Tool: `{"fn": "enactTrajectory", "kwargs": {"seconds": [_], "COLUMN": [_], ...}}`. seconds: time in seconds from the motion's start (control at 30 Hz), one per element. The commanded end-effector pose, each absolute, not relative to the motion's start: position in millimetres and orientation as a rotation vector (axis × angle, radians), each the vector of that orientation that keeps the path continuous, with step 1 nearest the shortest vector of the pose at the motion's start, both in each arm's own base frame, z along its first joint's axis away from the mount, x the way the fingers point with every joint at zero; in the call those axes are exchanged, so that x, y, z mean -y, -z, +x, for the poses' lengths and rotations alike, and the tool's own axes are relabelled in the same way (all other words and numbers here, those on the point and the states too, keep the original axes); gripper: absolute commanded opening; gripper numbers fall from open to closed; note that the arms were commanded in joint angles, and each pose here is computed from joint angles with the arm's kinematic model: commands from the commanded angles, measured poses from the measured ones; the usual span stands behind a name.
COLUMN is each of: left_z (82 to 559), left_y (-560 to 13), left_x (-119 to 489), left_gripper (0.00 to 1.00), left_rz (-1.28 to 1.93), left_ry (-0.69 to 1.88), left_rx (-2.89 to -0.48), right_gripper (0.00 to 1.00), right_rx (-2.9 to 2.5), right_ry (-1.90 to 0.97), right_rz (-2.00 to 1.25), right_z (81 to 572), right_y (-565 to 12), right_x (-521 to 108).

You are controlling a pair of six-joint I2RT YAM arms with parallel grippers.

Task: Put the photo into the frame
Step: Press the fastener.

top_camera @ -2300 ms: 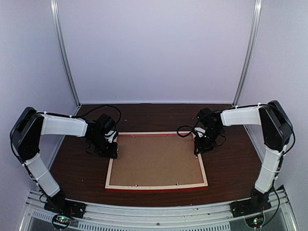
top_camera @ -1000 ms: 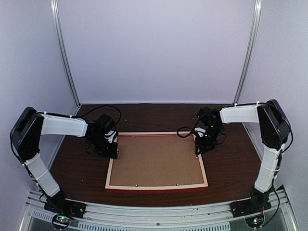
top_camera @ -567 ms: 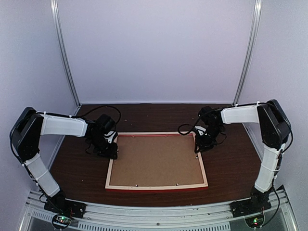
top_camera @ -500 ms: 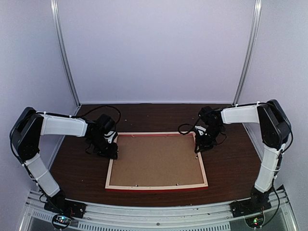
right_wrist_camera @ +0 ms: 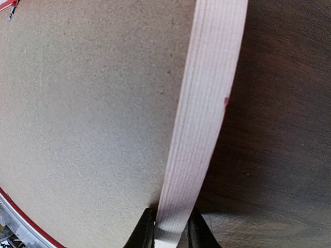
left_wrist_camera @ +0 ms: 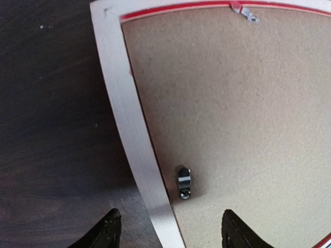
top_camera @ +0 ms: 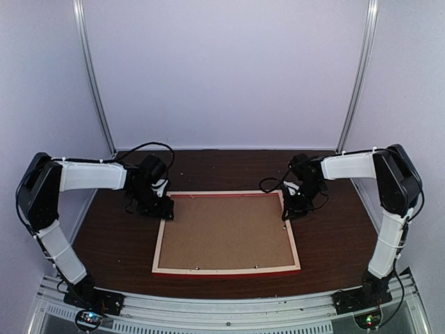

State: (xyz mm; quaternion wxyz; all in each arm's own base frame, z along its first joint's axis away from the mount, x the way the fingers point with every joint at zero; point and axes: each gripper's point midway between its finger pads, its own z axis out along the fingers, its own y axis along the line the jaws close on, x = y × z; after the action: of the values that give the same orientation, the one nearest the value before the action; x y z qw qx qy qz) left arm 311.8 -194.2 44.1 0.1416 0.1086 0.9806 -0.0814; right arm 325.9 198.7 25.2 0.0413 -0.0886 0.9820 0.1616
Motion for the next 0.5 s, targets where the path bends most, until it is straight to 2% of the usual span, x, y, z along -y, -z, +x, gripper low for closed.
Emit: {"fn": "enactTrajectory", "kwargs": {"seconds": [0.0, 0.47], "left_z": [334.8, 346.4], "left_y": [-48.6, -33.6], "left_x": [193.3, 198.7], "left_gripper": [0.68, 0.59], "left_rz": [0.31, 0.334], "left_ry": [0.22, 0.217], "left_rx": [-2.804, -2.856], "right_gripper": [0.15, 0.12], "right_rx": [-2.981, -2.95], "right_ry": [-0.479, -0.496], "right_rz": [-0.314, -0.308], "right_z": [328.5, 331.0], "right_y": [-14.0, -22.9], "right_x": [-198.2, -199.9]}}
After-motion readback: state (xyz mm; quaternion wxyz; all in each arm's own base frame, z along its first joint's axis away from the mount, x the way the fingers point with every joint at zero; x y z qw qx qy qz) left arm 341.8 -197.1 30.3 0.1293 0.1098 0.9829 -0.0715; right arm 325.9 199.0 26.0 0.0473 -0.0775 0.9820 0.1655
